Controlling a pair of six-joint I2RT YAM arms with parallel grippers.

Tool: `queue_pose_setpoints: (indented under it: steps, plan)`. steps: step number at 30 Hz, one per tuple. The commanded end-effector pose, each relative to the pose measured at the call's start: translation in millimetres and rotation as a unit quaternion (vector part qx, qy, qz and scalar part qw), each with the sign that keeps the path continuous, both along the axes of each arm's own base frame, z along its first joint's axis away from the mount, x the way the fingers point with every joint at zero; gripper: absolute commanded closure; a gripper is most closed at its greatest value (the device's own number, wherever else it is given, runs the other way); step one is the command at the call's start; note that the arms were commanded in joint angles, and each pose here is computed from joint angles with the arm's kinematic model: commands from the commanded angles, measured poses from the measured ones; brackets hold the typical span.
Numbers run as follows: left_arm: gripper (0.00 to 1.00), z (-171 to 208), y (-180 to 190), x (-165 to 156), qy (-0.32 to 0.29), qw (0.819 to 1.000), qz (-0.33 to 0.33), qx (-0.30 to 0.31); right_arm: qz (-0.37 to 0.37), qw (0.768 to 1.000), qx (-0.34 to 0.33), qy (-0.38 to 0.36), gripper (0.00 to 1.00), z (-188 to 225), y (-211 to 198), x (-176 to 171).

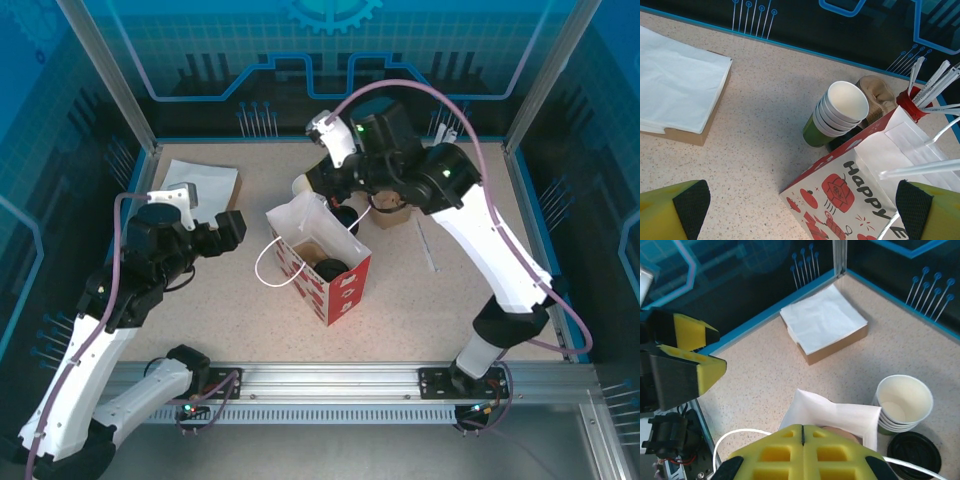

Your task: Pack the takeout coffee

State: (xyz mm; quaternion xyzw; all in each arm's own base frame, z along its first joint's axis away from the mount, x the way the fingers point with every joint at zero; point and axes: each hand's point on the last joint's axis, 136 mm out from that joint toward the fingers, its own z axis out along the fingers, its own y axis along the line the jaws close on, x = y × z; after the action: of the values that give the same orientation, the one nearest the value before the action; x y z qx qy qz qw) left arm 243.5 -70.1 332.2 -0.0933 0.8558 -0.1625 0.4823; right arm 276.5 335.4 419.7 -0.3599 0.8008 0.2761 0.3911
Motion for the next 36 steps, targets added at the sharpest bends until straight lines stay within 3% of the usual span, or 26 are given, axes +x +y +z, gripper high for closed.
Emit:
queue_pose_setpoints:
  steps: [1, 6, 18, 29, 36]
  plan:
    - [0.01, -1.0, 3.8, 0.7, -0.002, 1.0, 0.013, -0.008, 0.039, 0.999, -0.007, 0.03, 0.96, -18.8, 19.6, -6.7]
    - [0.01, 0.1, 4.1, 0.9, -0.005, 1.0, 0.014, -0.009, 0.06, 0.995, -0.025, 0.074, 0.95, -58.8, 39.5, -1.3]
    - [0.01, -3.0, 6.1, 0.1, -0.003, 1.0, 0.018, -0.005, 0.07, 0.989, -0.05, 0.123, 0.94, -106.2, 56.3, 5.5]
    - [0.01, -0.8, 7.4, -1.3, -0.009, 1.0, 0.018, -0.003, 0.058, 0.992, -0.049, 0.097, 0.65, -86.4, 47.7, 7.7]
    - [0.01, 0.9, 8.1, -1.1, -0.007, 1.0, 0.022, -0.005, 0.03, 0.997, -0.043, 0.06, 0.52, -54.8, 25.9, 9.5]
